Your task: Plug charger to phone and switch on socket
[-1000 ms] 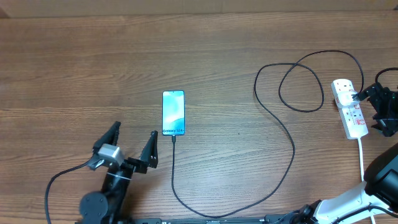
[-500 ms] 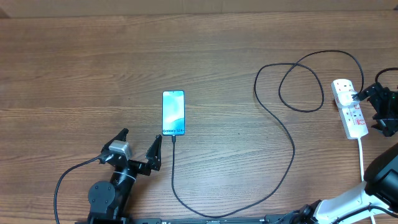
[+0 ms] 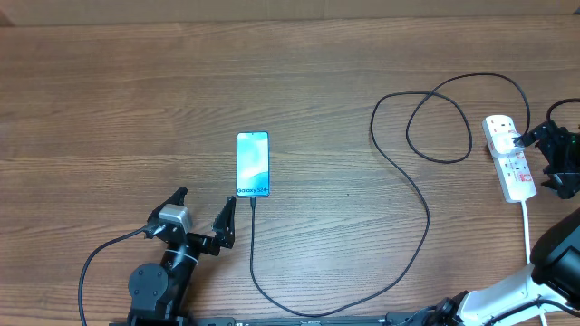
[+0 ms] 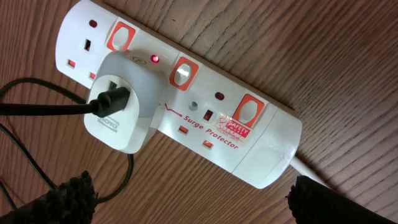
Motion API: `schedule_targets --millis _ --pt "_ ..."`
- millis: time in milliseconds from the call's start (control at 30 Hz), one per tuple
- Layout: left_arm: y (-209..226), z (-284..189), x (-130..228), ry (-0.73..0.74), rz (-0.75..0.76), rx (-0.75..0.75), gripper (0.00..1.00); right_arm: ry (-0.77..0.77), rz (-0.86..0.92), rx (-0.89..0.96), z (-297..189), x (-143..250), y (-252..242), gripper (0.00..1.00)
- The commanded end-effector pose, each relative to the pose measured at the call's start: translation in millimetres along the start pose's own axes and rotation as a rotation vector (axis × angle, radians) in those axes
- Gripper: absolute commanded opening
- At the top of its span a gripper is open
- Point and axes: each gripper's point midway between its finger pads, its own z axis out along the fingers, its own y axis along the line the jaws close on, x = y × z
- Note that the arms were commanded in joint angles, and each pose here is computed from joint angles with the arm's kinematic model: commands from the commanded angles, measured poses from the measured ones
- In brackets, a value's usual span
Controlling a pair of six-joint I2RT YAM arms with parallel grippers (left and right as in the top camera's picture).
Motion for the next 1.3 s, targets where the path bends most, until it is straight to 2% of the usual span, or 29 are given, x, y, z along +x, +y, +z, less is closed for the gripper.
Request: schedule_targets --millis 0,467,700,1267 --pt "3 -1 -1 -0.009 -0.012 -0.014 1.00 -0.013 -0.006 -0.013 -6 1 5 1.00" --pt "3 -1 -1 -0.010 -0.012 -0.014 1.00 -0.013 -0.006 -0.013 -6 1 5 1.00" --pt "22 -2 -3 -0.021 0.035 -0.123 1.00 -0.013 -0.006 -0.013 -6 1 5 1.00" --pt "22 -2 -2 -0.021 0.035 -0.122 1.00 -0.013 -0.006 -0.013 -6 1 5 1.00"
